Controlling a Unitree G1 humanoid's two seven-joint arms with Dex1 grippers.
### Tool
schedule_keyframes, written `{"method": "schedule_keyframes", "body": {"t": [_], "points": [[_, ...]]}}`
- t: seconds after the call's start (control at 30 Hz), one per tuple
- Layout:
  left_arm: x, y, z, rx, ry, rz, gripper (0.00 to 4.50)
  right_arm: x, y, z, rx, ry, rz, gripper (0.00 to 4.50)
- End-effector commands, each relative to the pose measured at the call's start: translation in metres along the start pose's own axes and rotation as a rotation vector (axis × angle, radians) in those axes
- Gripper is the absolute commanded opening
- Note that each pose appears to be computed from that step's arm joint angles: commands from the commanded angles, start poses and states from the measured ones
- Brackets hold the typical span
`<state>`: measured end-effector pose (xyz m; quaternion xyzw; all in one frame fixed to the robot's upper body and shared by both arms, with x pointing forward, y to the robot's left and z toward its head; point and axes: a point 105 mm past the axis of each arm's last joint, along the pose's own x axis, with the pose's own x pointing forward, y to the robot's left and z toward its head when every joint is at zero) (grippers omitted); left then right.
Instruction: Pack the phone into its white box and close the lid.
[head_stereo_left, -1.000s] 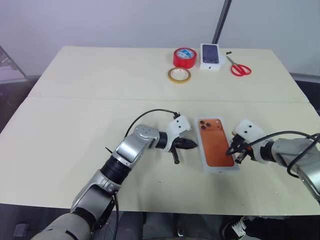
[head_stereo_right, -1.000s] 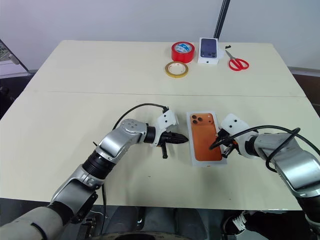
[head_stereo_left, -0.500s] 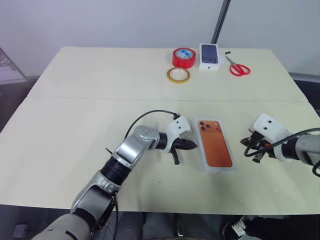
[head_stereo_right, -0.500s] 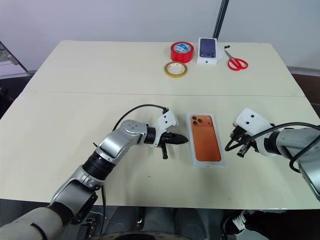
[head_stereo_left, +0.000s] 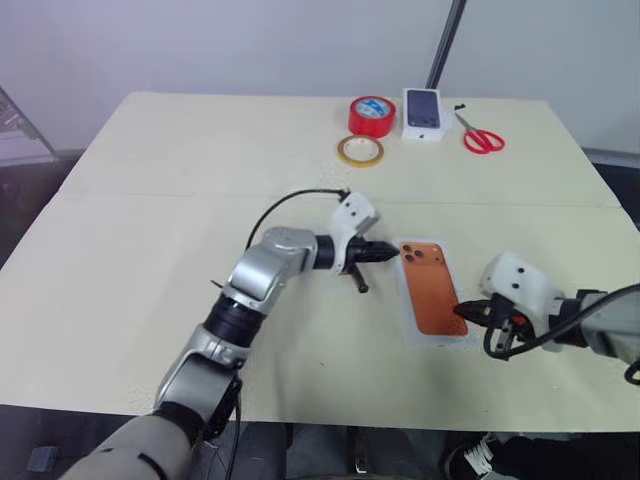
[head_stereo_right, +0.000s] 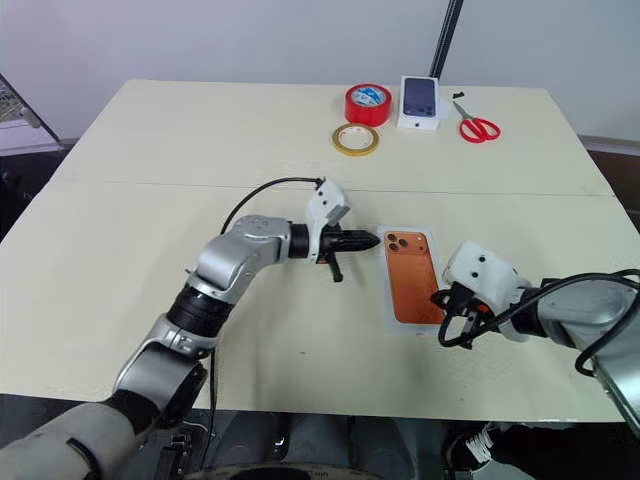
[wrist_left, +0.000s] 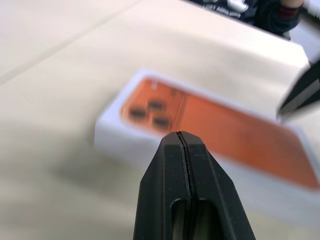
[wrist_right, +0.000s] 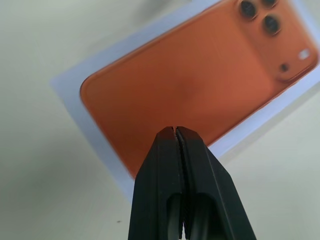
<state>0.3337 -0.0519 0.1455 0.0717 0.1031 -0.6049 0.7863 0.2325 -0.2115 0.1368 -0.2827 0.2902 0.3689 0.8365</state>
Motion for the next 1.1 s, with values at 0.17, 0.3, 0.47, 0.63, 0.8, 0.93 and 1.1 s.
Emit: {"method": "schedule_keyframes", "body": {"t": [0.17,0.3,0.47,0.63,0.8,0.93,1.1], "points": [[0.020,0.002,-0.031,0.076,0.171,-0.006,0.00,0.007,0.013,-0.002,-0.001,0.000,0.006,0.05],[0.008,0.009,-0.032,0.069,0.149,0.021,0.00,0.009,0.012,0.003,0.000,-0.020,-0.017,0.05],[-0.043,0.035,-0.010,0.057,-0.011,0.139,0.00,-0.002,-0.022,0.028,0.024,-0.183,-0.195,0.05],[-0.128,0.065,-0.011,0.039,-0.062,0.348,0.00,-0.019,-0.061,0.036,0.083,-0.323,-0.371,0.05],[-0.213,0.081,-0.036,-0.013,-0.035,0.603,0.00,-0.023,-0.084,0.020,0.195,-0.378,-0.405,0.05],[-0.255,0.076,-0.063,-0.038,0.023,0.733,0.00,-0.018,-0.087,0.007,0.264,-0.394,-0.373,0.05],[-0.270,0.070,-0.074,-0.062,0.035,0.793,0.00,-0.008,-0.082,0.007,0.261,-0.391,-0.300,0.05]]}}
